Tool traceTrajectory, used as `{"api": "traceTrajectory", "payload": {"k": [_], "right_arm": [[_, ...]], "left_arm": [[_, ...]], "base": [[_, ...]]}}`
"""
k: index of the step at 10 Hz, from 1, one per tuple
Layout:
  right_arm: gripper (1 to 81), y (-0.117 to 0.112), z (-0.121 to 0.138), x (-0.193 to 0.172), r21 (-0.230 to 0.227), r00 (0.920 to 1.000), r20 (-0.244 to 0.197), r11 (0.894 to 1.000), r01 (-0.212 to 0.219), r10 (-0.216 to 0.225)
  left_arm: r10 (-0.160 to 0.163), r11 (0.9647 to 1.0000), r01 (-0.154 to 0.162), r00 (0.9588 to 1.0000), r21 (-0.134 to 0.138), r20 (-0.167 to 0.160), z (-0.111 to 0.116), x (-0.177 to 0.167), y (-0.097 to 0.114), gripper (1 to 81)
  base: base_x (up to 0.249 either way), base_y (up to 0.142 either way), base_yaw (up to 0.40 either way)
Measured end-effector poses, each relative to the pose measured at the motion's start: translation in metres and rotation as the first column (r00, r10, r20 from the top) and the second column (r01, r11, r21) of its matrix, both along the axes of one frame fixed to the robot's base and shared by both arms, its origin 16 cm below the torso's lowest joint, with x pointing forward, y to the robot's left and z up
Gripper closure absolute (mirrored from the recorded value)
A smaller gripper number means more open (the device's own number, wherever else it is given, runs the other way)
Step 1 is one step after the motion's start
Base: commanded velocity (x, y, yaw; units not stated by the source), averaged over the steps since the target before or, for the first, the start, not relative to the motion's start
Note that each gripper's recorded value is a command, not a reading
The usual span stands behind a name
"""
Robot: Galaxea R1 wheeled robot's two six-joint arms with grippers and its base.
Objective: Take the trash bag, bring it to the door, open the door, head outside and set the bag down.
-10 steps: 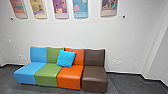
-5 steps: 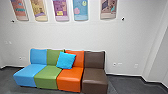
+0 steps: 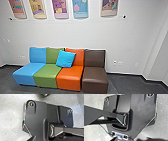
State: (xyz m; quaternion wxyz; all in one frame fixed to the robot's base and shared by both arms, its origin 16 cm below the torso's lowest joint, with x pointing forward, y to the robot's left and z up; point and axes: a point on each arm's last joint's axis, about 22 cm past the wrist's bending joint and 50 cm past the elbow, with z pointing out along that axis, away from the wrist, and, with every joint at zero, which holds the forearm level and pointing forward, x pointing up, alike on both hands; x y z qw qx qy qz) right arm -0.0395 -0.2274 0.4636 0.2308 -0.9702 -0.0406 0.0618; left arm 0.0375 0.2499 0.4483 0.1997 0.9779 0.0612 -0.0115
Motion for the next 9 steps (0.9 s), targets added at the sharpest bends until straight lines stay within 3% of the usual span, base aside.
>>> {"api": "traceTrajectory", "payload": {"k": [2,5,9], "right_arm": [[1.0,-0.013,0.003,0.003,0.001,0.9995,-0.031,1.000,0.001,-0.001],[1.0,-0.022,0.015,0.003,0.029,0.9971,-0.075,1.000,0.006,-0.004],[1.0,-0.036,0.025,0.040,0.062,0.9993,-0.036,0.998,0.012,-0.010]], "left_arm": [[0.027,0.9996,-0.027,0.9995,-0.011,-0.014,-0.003,0.023,-0.002,1.0],[0.055,0.9984,-0.055,0.9975,-0.007,-0.046,-0.007,0.045,0.012,1.0],[0.088,0.9961,-0.087,0.9961,-0.013,0.006,-0.010,0.110,0.022,1.0]], "base": [[0.000,0.000,0.000],[0.000,0.000,0.000],[0.000,0.000,0.000]]}}
